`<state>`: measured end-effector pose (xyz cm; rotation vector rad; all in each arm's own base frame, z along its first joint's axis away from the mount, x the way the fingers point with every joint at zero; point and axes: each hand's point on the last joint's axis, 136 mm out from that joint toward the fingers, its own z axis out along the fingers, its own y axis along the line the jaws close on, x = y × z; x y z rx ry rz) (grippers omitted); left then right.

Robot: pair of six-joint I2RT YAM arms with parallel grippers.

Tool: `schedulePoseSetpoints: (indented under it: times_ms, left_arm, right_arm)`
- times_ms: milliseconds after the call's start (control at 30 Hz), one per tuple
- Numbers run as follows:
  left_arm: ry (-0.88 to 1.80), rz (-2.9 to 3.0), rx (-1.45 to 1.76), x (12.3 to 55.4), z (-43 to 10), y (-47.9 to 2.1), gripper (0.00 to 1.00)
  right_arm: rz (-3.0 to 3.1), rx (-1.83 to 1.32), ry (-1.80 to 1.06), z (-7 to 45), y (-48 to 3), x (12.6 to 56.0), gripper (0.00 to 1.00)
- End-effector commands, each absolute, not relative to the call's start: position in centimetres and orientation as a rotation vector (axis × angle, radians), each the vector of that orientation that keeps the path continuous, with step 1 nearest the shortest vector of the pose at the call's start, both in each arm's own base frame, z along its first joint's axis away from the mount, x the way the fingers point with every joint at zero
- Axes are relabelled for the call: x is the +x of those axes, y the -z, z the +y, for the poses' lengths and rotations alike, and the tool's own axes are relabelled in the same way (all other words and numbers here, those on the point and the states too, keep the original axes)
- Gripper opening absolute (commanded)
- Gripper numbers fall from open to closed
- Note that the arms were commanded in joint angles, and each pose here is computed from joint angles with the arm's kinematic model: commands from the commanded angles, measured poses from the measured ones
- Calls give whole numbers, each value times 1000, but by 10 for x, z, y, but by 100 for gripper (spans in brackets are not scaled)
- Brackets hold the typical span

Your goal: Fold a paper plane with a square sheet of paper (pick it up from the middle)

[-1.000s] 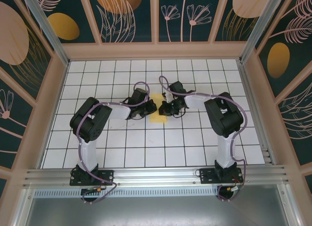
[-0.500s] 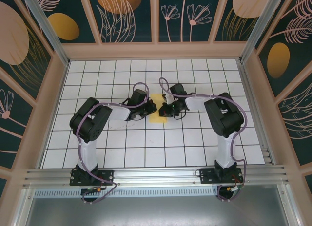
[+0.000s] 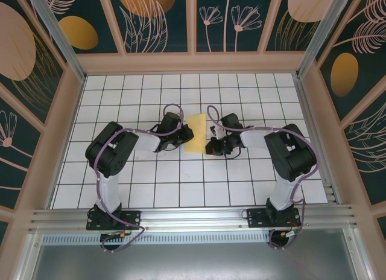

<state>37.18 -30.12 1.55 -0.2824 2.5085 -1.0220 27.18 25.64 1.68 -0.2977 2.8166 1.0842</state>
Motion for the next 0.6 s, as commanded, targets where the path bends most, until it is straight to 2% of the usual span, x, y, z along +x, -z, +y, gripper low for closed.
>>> schedulePoseSetpoints:
  times_ms: [0,133,333,500,567]
  left_arm:
    - [805,2696,-380,344,-266,35,0]
    - [912,2629,-305,359,-285,3,4]
    - [1080,2482,-236,381,-310,-63,22]
    - [1072,2444,-307,380,-302,-73,28]
    - [1029,2470,-354,369,-289,-59,29]
  right_arm:
    - [2890,-205,-1021,239,-17,262,2]
    - [2747,-161,-1039,247,-50,295,4]
    - [2624,-61,-1023,247,-71,341,19]
    - [2630,-59,-1050,257,-65,358,25]
    - [2636,-75,-1070,261,-61,361,27]
